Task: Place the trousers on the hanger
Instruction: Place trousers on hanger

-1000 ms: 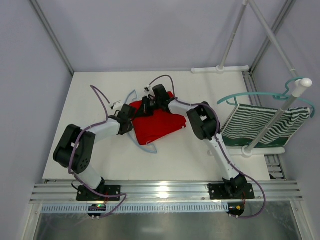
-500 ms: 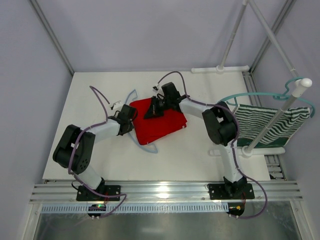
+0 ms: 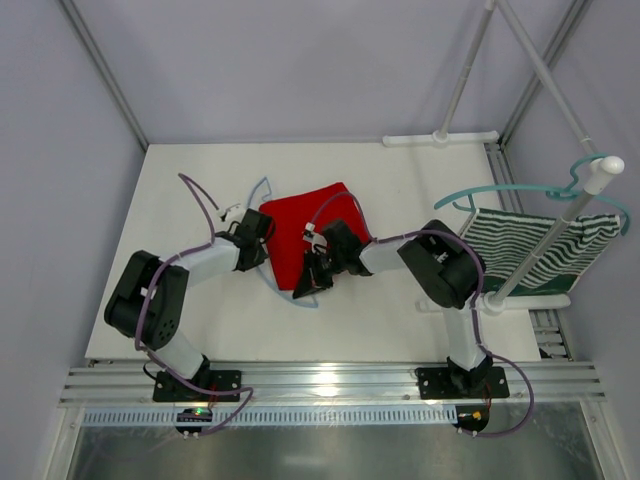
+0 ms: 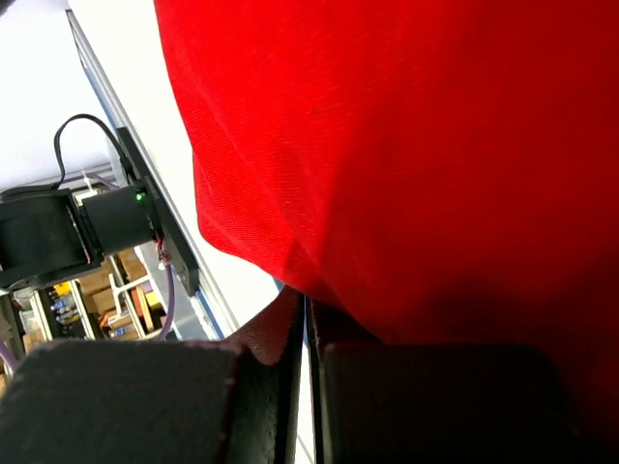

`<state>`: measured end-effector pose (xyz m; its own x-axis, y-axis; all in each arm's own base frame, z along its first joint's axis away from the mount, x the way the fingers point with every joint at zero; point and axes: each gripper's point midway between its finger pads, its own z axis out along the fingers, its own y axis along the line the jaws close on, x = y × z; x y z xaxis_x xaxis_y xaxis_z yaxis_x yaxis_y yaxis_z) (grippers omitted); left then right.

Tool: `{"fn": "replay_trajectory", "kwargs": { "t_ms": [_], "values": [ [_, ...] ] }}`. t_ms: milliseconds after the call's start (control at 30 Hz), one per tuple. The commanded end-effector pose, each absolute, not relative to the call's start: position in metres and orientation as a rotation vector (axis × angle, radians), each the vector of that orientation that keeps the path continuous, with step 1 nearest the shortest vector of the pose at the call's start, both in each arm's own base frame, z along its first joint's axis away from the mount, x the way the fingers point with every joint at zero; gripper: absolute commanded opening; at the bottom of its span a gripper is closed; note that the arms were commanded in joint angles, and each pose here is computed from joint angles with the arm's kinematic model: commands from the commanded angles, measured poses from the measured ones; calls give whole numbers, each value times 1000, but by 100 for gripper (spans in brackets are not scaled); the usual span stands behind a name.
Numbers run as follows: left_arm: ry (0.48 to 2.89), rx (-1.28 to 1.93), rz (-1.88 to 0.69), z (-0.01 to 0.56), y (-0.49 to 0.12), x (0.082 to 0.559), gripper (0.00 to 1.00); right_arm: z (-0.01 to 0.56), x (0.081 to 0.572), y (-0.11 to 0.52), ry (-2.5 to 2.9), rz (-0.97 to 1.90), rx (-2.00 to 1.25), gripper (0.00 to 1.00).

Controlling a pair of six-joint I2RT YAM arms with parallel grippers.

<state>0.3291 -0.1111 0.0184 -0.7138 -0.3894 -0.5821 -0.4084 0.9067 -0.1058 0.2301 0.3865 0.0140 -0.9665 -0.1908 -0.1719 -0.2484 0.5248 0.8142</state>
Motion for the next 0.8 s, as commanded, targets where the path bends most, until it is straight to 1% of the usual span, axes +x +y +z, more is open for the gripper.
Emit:
{"fn": "replay_trajectory", "kwargs": {
  "t_ms": [0,67,167,200,233,333,400,500,567,633,767],
  "values": [
    [2565,-537,121,14,-101,293,0,5,265,373,2631,1210,-331,4],
    [2570,-532,123,15,-101,291,0,16,267,369,2610,1162,-328,5],
    [2576,-531,100,18,-104,290,0,49,272,363,2538,1046,-348,11],
    [2577,-530,84,19,-106,290,0,59,270,366,2506,1028,-377,15],
    [2578,-530,74,20,-108,289,0,71,266,361,2505,1000,-376,17],
    [2589,-509,78,19,-112,283,0,84,273,355,2471,898,-360,18],
    [2601,-494,73,17,-115,279,0,88,288,351,2441,821,-340,18],
    [2616,-481,72,13,-118,274,0,77,308,342,2461,679,-327,15],
    [2627,-486,81,10,-118,269,0,63,325,322,2477,508,-271,11],
    [2624,-498,94,9,-115,266,0,50,339,309,2490,365,-228,10],
    [2587,-508,146,18,-105,267,0,26,352,287,2512,160,-180,10]
  ]
}}
